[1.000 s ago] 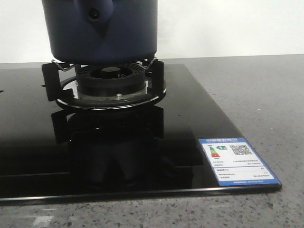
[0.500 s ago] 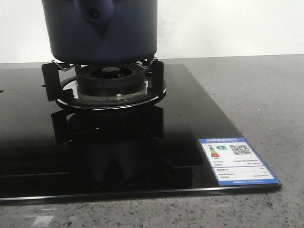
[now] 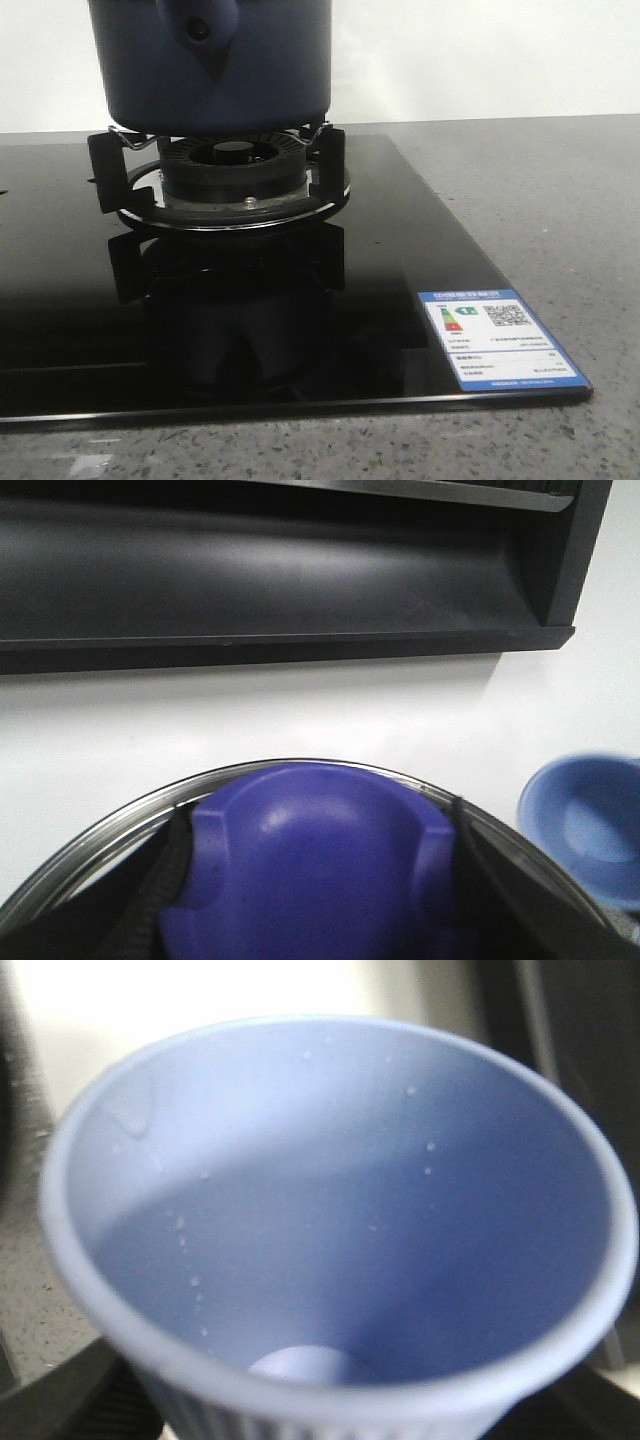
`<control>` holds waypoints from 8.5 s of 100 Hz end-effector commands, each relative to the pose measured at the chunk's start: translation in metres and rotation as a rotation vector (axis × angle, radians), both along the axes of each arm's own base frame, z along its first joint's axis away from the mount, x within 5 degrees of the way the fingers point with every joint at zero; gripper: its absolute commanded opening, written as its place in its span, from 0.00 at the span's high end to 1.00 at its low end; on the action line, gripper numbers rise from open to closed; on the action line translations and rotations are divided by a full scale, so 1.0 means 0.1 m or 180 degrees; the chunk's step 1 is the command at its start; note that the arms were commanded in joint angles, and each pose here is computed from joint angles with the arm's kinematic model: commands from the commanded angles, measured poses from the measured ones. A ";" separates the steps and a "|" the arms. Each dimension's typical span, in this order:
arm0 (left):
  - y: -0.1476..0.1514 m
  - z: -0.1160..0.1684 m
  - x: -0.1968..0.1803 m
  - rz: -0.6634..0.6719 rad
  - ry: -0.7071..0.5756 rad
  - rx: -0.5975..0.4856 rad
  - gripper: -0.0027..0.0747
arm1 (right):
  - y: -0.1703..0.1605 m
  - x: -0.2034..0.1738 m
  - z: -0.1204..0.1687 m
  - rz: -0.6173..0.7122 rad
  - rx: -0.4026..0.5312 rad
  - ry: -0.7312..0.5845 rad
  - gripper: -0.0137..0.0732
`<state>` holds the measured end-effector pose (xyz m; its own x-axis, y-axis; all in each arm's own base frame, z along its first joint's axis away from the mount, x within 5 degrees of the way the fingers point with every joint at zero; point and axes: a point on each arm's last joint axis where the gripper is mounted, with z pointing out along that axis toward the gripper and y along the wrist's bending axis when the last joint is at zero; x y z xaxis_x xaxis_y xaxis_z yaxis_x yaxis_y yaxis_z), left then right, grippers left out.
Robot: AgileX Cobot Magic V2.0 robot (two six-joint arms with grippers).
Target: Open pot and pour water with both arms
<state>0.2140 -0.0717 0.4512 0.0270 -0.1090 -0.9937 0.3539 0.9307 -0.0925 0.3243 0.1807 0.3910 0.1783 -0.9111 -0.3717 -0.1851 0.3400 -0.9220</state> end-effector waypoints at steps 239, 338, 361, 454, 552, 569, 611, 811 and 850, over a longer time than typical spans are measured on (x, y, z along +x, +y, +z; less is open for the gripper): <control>0.08 0.24 -0.10 0.0160 -0.0396 -0.0195 0.50 | -2.02 0.13 -1.53 -0.0174 0.3449 0.1544 0.26; 0.09 0.25 -0.10 0.0181 -0.0427 -0.0209 0.50 | -1.97 -0.46 -1.04 -0.0798 0.3259 0.2082 0.10; 0.00 0.24 -0.12 0.0025 -0.0379 -0.0233 0.50 | -1.92 -0.73 -0.71 -0.0622 0.3292 0.1744 0.10; -1.03 -0.68 0.67 -0.0423 0.0305 0.0099 0.50 | -1.74 -1.25 -0.22 -0.0087 0.3157 0.1302 0.10; -1.07 -0.76 0.71 -0.0457 0.0413 0.0157 0.49 | -1.74 -1.25 -0.22 -0.0087 0.3157 0.1302 0.10; -1.07 -0.76 0.71 -0.0457 0.0413 0.0157 0.27 | -1.74 -1.25 -0.22 -0.0087 0.3157 0.1302 0.10; -0.86 -0.35 0.40 -0.0504 -0.0044 0.0267 0.24 | -1.72 -1.25 -0.19 -0.0003 0.3338 0.1308 0.10; 0.69 -1.62 -1.75 0.0737 -0.0924 -0.0141 0.99 | -1.64 -2.51 -1.30 -0.0426 0.3654 0.0326 0.93; 0.69 -1.62 -1.75 0.0737 -0.0924 -0.0141 0.99 | -1.64 -2.51 -1.31 -0.0441 0.3657 0.0324 0.93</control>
